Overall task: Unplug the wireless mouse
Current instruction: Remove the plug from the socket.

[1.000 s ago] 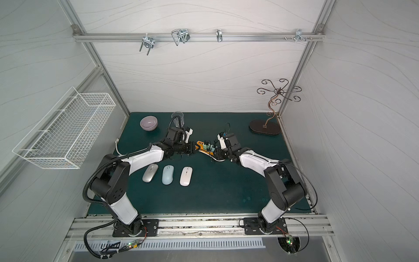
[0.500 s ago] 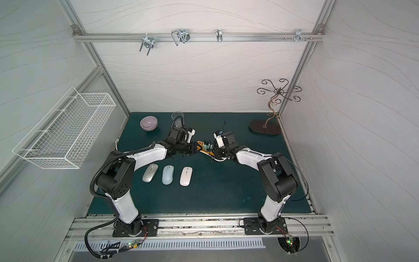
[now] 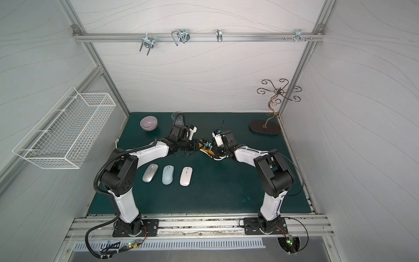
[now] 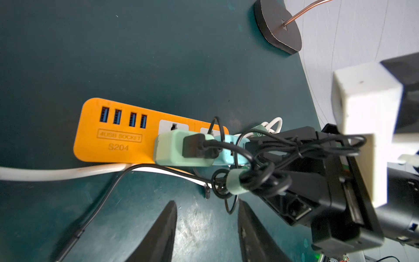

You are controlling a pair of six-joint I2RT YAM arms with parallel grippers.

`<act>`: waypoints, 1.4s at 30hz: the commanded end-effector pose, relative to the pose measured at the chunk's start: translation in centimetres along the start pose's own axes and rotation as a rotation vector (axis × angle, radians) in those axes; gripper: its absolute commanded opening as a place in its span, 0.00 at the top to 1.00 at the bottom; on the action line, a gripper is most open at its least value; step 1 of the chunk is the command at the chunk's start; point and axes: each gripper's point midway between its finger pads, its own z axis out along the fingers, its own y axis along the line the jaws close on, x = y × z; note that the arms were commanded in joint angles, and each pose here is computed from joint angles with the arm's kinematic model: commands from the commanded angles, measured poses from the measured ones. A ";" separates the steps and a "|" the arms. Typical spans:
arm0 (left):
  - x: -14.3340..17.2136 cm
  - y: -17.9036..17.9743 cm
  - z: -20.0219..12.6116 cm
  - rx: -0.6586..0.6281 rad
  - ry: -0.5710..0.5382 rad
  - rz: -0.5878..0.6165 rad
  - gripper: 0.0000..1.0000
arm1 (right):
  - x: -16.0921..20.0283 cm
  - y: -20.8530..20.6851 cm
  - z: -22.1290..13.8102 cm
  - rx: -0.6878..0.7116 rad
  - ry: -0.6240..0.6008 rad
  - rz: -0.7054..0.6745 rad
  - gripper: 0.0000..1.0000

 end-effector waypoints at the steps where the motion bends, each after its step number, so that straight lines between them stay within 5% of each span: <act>1: -1.8 -0.7 0.5 0.024 -0.018 -0.002 0.53 | -0.7 0.3 0.3 -0.025 -0.022 -0.022 0.62; 16: -1.5 0.6 2.5 -0.006 0.026 -0.023 0.53 | -2.3 -0.1 1.5 -0.016 -0.046 -0.122 0.58; 25: -1.5 0.9 2.8 -0.014 0.030 -0.022 0.53 | -2.0 0.2 2.5 -0.075 -0.030 -0.115 0.85; 42: -5.7 1.1 0.1 -0.149 -0.115 0.068 0.52 | -1.6 0.5 2.8 -0.084 -0.009 -0.106 0.96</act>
